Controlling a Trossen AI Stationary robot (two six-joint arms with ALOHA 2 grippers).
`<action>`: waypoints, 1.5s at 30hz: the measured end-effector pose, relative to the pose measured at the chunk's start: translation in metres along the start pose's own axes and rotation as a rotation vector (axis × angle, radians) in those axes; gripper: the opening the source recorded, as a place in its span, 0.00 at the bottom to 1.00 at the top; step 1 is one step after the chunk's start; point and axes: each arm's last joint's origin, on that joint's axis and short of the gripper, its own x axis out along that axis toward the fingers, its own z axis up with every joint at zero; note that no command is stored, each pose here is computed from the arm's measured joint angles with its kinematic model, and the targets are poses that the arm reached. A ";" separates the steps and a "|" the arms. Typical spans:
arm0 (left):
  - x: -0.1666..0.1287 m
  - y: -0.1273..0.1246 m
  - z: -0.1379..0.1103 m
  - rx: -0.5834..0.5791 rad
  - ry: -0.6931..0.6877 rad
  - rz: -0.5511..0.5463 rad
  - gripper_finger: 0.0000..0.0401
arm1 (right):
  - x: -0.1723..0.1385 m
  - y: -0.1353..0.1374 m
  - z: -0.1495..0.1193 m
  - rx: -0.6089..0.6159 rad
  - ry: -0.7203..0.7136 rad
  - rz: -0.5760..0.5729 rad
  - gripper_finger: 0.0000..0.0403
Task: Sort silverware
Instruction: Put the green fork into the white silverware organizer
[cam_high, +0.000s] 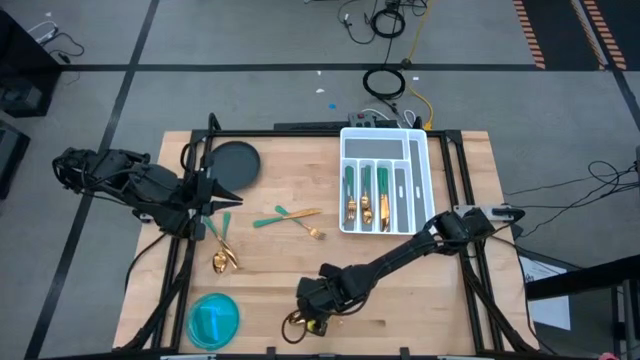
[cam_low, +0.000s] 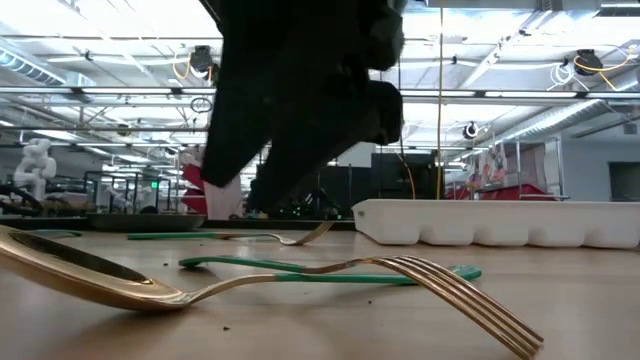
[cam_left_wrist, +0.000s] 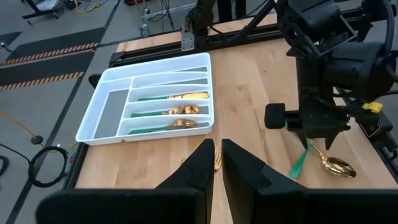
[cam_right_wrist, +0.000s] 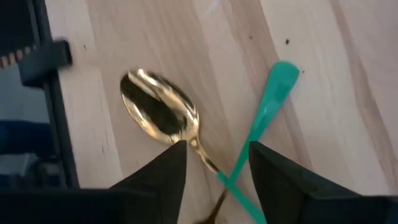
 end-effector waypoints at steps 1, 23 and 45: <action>0.000 0.000 0.000 0.000 0.000 0.000 0.10 | 0.000 -0.001 -0.001 -0.005 0.012 -0.009 0.45; 0.000 0.000 -0.005 0.043 0.052 0.000 0.10 | 0.012 -0.013 0.003 0.086 -0.011 -0.083 0.53; 0.000 0.000 -0.009 0.058 0.090 0.001 0.10 | 0.024 -0.021 -0.007 0.132 0.066 -0.169 0.36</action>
